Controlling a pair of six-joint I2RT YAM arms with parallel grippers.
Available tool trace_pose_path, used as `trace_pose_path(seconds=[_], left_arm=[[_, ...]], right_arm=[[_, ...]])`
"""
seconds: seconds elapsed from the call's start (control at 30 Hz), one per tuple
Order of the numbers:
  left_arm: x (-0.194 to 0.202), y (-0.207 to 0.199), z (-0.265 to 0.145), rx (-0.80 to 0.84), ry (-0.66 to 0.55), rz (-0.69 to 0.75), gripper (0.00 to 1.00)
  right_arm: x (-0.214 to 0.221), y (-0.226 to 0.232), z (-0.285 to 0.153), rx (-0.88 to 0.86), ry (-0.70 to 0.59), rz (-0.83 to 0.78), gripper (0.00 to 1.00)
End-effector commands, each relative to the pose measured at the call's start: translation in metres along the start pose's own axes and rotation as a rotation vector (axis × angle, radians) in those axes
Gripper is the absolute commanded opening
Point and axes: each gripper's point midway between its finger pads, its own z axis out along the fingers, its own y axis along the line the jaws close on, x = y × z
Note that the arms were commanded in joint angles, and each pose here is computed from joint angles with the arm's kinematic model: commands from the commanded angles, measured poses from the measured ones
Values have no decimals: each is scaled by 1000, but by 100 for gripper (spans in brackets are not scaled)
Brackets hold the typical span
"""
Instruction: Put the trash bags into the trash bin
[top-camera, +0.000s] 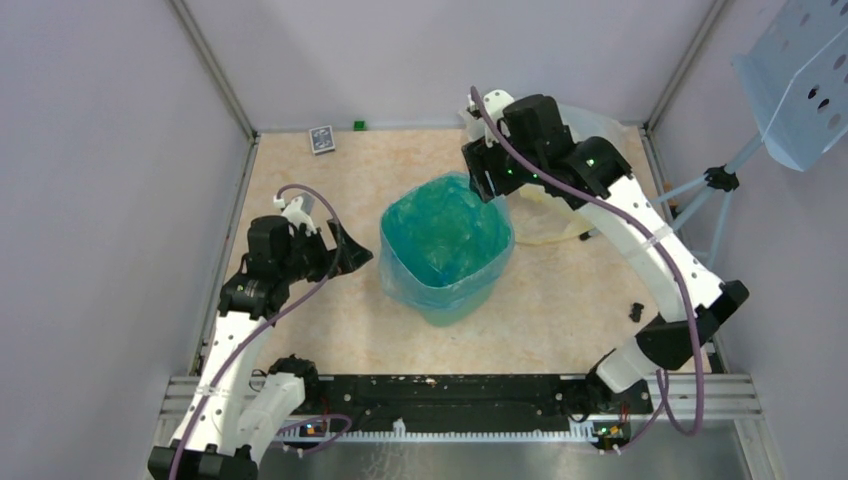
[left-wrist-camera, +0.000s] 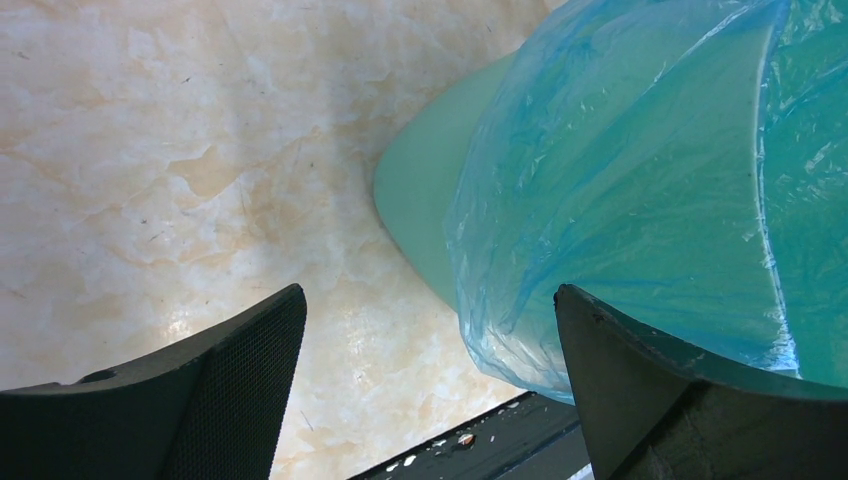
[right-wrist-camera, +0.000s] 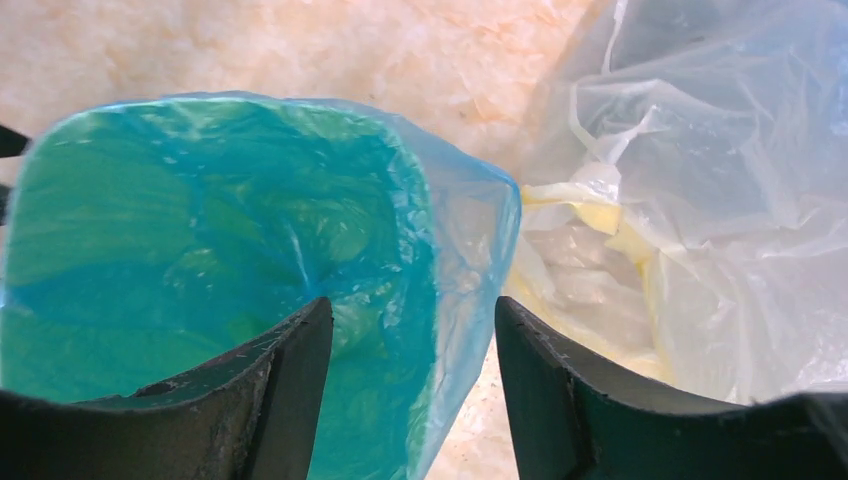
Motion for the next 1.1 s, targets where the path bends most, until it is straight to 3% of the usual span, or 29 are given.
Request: trace_pose_path(seconds=[0.0,0.23,0.4,0.7,0.73,0.83,0.87,1.07], left_arm=[[-15,-6,-9,-5,-52,43,99],[-23,-6,-10,-18,-78,42,99],[-28,-6,-9,-30,-80,42,99],[-45,-7,-9,-53,-124,40,99],[-46,-7,-8,-54,-125,39,99],[-46,-3,-4,-65,-130,35,99],[-46,-2,-2,-64,-133,33,99],[-45,2,5,-58,-144,26,99]], right_arm=[[20,-10,29,15,110,17,58],[28,-7,85,6,201,43,39],[13,-17,116,29,182,83,0],[-37,-77,157,170,44,197,0],[-42,-80,159,170,21,200,2],[-50,-82,159,167,-15,193,49],[-54,-82,154,171,-26,193,58],[-80,-78,97,146,-160,141,70]])
